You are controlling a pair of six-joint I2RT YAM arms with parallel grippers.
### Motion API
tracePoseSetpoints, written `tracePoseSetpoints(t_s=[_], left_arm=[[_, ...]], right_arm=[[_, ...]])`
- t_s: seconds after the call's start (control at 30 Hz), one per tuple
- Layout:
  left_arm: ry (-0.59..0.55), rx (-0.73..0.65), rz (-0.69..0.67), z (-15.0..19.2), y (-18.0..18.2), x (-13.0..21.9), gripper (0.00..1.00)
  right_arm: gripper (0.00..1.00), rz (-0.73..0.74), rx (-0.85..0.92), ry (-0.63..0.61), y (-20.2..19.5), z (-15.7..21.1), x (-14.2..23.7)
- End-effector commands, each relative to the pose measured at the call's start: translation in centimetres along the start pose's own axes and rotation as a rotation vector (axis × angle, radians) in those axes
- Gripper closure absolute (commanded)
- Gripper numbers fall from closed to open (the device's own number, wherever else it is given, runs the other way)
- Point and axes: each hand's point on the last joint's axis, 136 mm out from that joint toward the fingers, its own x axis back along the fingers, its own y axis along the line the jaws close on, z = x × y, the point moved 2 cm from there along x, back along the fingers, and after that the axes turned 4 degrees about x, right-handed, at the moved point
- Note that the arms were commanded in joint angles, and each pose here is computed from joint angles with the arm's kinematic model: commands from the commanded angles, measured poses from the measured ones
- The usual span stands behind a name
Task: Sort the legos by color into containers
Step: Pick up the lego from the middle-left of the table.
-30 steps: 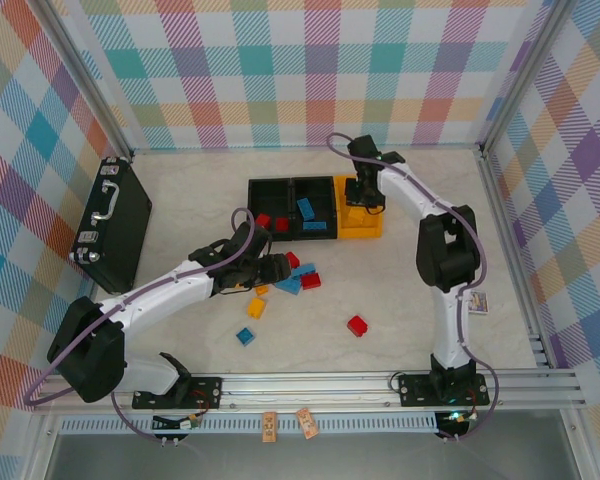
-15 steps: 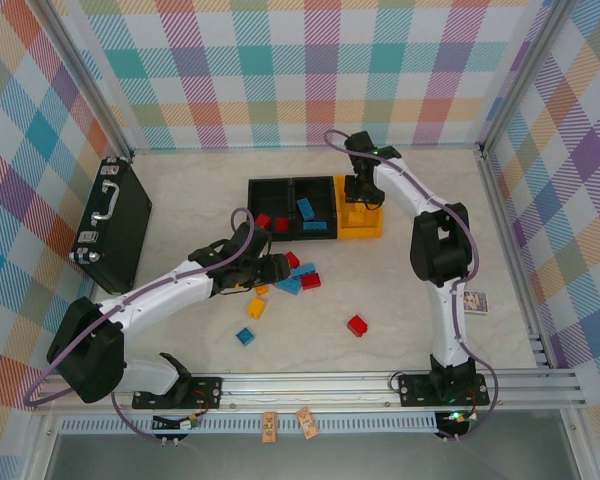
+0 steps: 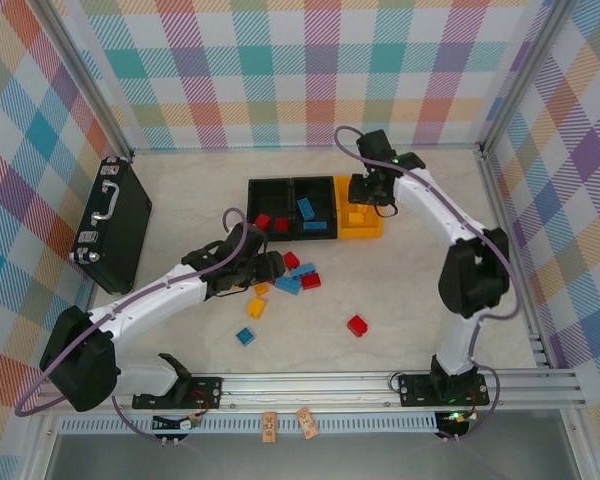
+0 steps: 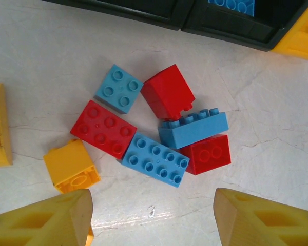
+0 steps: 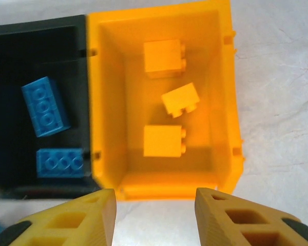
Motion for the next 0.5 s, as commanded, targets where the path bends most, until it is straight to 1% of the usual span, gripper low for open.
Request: tracePoseSetpoints(t_s=[0.0, 0.27, 0.47], left_arm=[[0.011, -0.002, -0.043, 0.9, 1.1, 0.3, 0.36], [0.064, -0.028, -0.122, 2.1, 2.8, 0.5, 0.36], [0.138, -0.083, -0.145, 3.5, 3.7, 0.6, 0.37]], right_arm=[[0.55, -0.096, -0.007, -0.011, 1.4, 1.7, 1.3], [0.54, -0.265, -0.016, 0.000, 2.8, 6.7, 3.6], [0.53, -0.387, 0.006, 0.027, 4.2, 10.1, 5.0]])
